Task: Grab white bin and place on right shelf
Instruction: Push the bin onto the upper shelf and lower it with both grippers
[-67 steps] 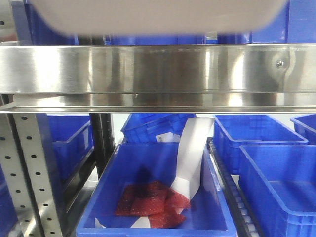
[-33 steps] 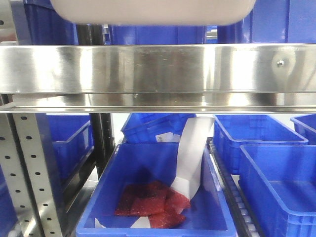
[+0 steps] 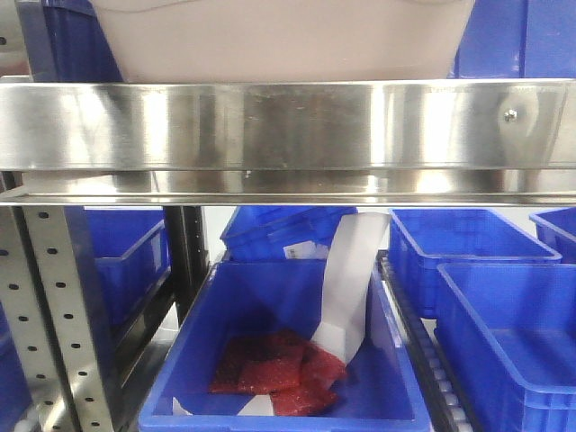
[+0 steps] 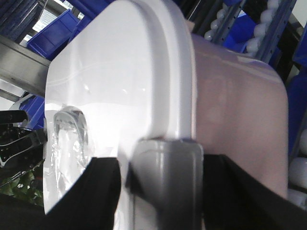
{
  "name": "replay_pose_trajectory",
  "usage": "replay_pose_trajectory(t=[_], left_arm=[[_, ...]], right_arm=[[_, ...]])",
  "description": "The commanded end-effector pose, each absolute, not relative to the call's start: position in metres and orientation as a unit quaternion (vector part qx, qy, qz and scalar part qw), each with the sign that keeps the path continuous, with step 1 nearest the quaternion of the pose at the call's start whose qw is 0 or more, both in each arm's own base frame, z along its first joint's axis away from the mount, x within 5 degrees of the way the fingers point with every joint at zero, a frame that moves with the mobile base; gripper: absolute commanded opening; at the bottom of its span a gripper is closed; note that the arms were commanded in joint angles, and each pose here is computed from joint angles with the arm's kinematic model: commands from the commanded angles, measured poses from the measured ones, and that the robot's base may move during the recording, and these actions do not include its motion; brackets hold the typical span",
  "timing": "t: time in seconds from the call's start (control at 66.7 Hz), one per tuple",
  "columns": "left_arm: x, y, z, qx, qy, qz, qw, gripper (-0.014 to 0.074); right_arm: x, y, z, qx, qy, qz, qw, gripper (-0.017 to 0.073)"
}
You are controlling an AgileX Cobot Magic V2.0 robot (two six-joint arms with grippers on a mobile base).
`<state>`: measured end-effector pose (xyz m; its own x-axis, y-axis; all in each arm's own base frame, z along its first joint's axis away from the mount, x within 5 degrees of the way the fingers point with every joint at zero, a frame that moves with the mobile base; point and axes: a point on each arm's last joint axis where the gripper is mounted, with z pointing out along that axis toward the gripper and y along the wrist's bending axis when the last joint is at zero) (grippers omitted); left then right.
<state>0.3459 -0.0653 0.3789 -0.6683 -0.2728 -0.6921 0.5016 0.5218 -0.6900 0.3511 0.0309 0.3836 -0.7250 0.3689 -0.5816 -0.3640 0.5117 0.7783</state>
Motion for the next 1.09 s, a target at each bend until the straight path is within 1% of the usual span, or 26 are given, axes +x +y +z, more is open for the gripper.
replay_pose_trajectory(t=[0.0, 0.075, 0.12, 0.195, 0.27, 0.435, 0.51, 0.6, 0.66, 0.69, 0.75, 0.81, 0.855, 0.87, 0.885, 0.9, 0.915, 0.975, 1.035, 1.08], left_arm=[[0.333, -0.073, 0.413, 0.083, 0.73, -0.521, 0.435, 0.0311], [0.334, -0.072, 0.413, 0.08, 0.731, -0.517, 0.438, 0.0398], [0.334, -0.072, 0.413, 0.079, 0.731, -0.516, 0.439, 0.0458], [0.335, -0.071, 0.412, 0.08, 0.735, -0.51, 0.44, 0.0505], [0.335, -0.067, 0.411, 0.08, 0.74, -0.501, 0.442, 0.0503], [0.338, -0.05, 0.411, 0.062, 0.742, -0.493, 0.451, 0.0502], [0.337, -0.045, 0.411, 0.06, 0.742, -0.493, 0.45, 0.0502], [0.336, -0.046, 0.411, 0.066, 0.74, -0.502, 0.444, 0.0494], [0.333, -0.049, 0.412, 0.076, 0.737, -0.513, 0.434, 0.0461], [0.332, -0.051, 0.412, 0.082, 0.735, -0.518, 0.43, 0.0428], [0.33, -0.055, 0.412, 0.091, 0.733, -0.525, 0.422, 0.0322], [0.329, -0.058, 0.412, 0.095, 0.732, -0.529, 0.419, 0.0166], [0.33, -0.061, 0.412, 0.094, 0.732, -0.528, 0.42, 0.0014], [0.33, -0.061, 0.413, 0.092, 0.73, -0.53, 0.421, -0.0022], [0.33, -0.061, 0.413, 0.09, 0.731, -0.528, 0.423, -0.0057], [0.331, -0.061, 0.413, 0.087, 0.73, -0.527, 0.426, -0.0108], [0.332, -0.061, 0.413, 0.085, 0.731, -0.526, 0.427, -0.0139], [0.332, -0.061, 0.413, 0.082, 0.731, -0.524, 0.43, -0.0097], [0.335, -0.059, 0.413, 0.072, 0.731, -0.52, 0.436, -0.0097], [0.337, -0.058, 0.414, 0.058, 0.724, -0.525, 0.443, -0.0103]], right_arm=[[0.338, 0.039, 0.418, -0.02, 0.74, 0.542, 0.399, 0.0534], [0.338, 0.038, 0.417, -0.02, 0.745, 0.534, 0.398, 0.0643], [0.339, 0.037, 0.416, -0.019, 0.75, 0.525, 0.401, 0.0637], [0.341, 0.033, 0.412, -0.015, 0.763, 0.499, 0.41, 0.0634], [0.344, 0.023, 0.411, 0.0, 0.767, 0.482, 0.424, 0.0634], [0.344, 0.0, 0.411, 0.023, 0.766, 0.473, 0.436, 0.0634], [0.341, -0.006, 0.411, 0.022, 0.767, 0.475, 0.432, 0.0634], [0.338, -0.004, 0.411, 0.004, 0.769, 0.486, 0.416, 0.0633], [0.335, 0.0, 0.41, -0.013, 0.77, 0.494, 0.404, 0.0629], [0.334, 0.002, 0.41, -0.02, 0.77, 0.499, 0.398, 0.061], [0.333, 0.005, 0.41, -0.026, 0.77, 0.502, 0.393, 0.0522], [0.333, 0.007, 0.41, -0.027, 0.77, 0.503, 0.393, 0.0365], [0.333, 0.007, 0.41, -0.027, 0.77, 0.502, 0.393, 0.0197], [0.333, 0.007, 0.41, -0.027, 0.77, 0.502, 0.393, 0.0158], [0.333, 0.007, 0.41, -0.027, 0.77, 0.502, 0.393, 0.0099], [0.333, 0.007, 0.41, -0.026, 0.77, 0.502, 0.394, 0.0063], [0.333, 0.007, 0.41, -0.026, 0.77, 0.502, 0.394, 0.0034], [0.334, 0.007, 0.41, -0.024, 0.77, 0.5, 0.396, 0.0071], [0.334, 0.006, 0.41, -0.021, 0.769, 0.498, 0.399, 0.0068], [0.337, 0.004, 0.411, -0.008, 0.766, 0.493, 0.412, 0.0068]])
